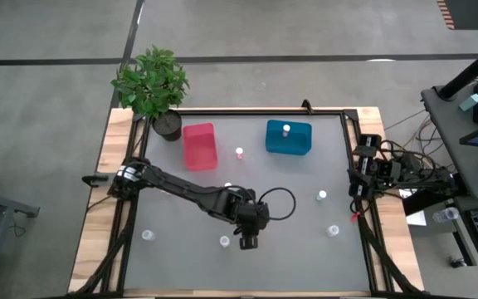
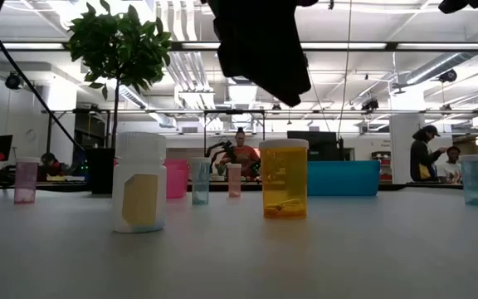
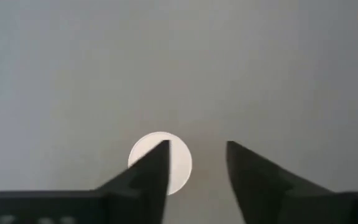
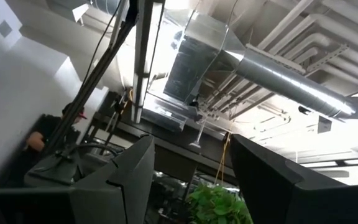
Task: Pick and place medicine bottles into bin by pill shape (circle, oval)
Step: Put the orange capsule bottle into the red bin
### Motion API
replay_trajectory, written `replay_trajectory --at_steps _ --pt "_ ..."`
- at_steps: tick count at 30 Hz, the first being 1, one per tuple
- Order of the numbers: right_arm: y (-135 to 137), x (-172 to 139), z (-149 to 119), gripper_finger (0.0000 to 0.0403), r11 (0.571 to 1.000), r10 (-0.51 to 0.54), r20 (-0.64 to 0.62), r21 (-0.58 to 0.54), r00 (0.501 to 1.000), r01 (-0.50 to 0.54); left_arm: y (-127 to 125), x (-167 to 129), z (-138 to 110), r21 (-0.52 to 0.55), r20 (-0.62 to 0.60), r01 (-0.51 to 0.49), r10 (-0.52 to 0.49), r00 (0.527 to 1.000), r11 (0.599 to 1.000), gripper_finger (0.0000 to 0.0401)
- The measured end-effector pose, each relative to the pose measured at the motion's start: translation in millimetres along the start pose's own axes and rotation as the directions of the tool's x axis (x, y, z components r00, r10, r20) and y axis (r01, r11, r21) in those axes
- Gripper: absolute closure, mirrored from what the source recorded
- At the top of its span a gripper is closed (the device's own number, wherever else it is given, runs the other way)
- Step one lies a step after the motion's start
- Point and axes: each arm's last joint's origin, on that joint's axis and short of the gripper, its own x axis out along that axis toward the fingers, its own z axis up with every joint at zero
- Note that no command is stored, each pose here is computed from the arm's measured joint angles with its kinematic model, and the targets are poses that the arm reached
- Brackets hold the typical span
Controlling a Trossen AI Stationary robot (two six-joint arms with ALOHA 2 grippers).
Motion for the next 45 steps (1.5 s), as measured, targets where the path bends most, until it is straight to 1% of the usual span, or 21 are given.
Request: replay_trajectory --at_steps 4,6,8,10,13,17,23,32,35,37,45 --pt "0 0 0 0.0203 1.0 0.0 0.0 0.001 1.0 0.0 0 5 -1 -0.003 0.023 0.007 -0.007 1.0 1.0 0.016" --pt "0 0 0 0.0203 1.0 0.0 0.0 0.001 1.0 0.0 0 10 -3 0.017 0.04 0.011 -0.012 0.999 1.0 0.0126" --pt "0 0 0 0.0203 1.0 0.001 -0.002 0.001 1.0 -0.001 2 12 -4 0.026 0.045 0.011 -0.012 0.999 1.0 0.0101" --pt "0 0 0 0.0203 1.0 0.001 -0.002 0.001 1.0 -0.001 3 13 -5 0.025 0.043 0.01 -0.011 0.999 1.0 0.0088" --pt "0 0 0 0.0203 1.0 0.001 -0.005 0.001 1.0 -0.001 4 14 -5 0.031 0.038 0.007 -0.008 0.999 0.999 0.0086" --pt "0 0 0 0.0203 1.0 0.001 -0.005 0.0 1.0 -0.001 5 14 -5 0.043 0.038 0.005 -0.007 0.999 0.999 0.0093" --pt "0 0 -1 0.0203 1.0 0.001 -0.006 0.0 1.0 -0.001 6 14 -6 0.099 0.036 -0.011 0.007 0.999 0.995 0.0095" --pt "0 0 -1 0.0203 1.0 0.001 -0.007 0.0 1.0 -0.001 11 24 -18 0.103 -0.003 -0.037 0.038 0.999 0.994 0.0095" --pt "0 0 -1 0.0203 1.0 0.002 -0.009 0.0 1.0 -0.002 11 26 -17 0.116 0.018 -0.04 0.038 0.999 0.992 0.0095" --pt "0 0 -1 0.0203 1.0 0.002 -0.009 0.0 1.0 -0.002 12 26 -17 0.126 0.024 -0.06 0.057 0.998 0.99 0.0095" --pt "0 0 -2 0.0203 1.0 -0.016 -0.028 -0.007 0.999 0.015 15 29 -20 0.122 0.009 -0.07 0.07 0.998 0.99 0.0096"
